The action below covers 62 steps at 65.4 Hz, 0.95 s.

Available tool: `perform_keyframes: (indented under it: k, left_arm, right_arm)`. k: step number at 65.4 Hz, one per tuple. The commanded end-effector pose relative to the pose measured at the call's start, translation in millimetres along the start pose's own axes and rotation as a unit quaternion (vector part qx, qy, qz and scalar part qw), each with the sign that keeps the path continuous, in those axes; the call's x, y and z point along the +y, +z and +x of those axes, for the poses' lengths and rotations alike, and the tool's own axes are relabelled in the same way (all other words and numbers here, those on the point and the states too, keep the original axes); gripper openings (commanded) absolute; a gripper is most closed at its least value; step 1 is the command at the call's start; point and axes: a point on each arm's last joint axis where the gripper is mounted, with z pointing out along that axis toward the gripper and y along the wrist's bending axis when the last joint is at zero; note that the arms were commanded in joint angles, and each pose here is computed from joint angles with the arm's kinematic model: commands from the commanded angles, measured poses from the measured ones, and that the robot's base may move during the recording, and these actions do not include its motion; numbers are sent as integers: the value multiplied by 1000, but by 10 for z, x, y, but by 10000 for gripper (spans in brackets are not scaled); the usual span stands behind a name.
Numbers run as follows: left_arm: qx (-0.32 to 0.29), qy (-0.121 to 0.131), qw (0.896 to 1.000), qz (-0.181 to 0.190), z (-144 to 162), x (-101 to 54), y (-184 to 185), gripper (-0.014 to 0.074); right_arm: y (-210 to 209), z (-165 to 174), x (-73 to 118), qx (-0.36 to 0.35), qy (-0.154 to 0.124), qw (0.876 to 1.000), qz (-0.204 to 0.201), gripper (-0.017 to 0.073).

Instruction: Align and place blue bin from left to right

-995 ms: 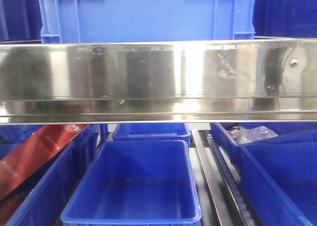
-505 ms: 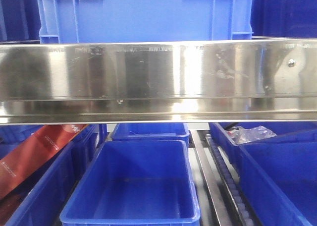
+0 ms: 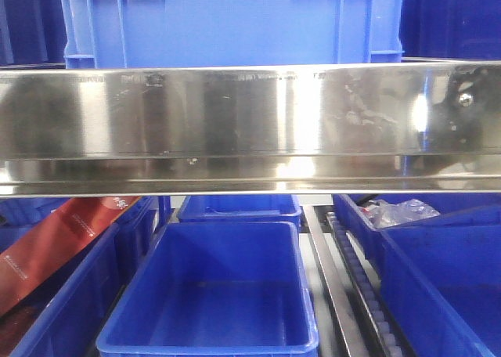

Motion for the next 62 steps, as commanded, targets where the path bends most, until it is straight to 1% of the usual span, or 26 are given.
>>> perform_keyframes:
  k: [1, 62]
  left_arm:
    - [-12, 0, 1000, -2, -27, 3, -6, -111]
    - [-12, 0, 1000, -2, -27, 3, -6, -111]
  right_arm:
    - [-3, -26, -4, -15, -7, 1000, 3, -70]
    - [-3, -28, -4, -16, -7, 1000, 3, -70]
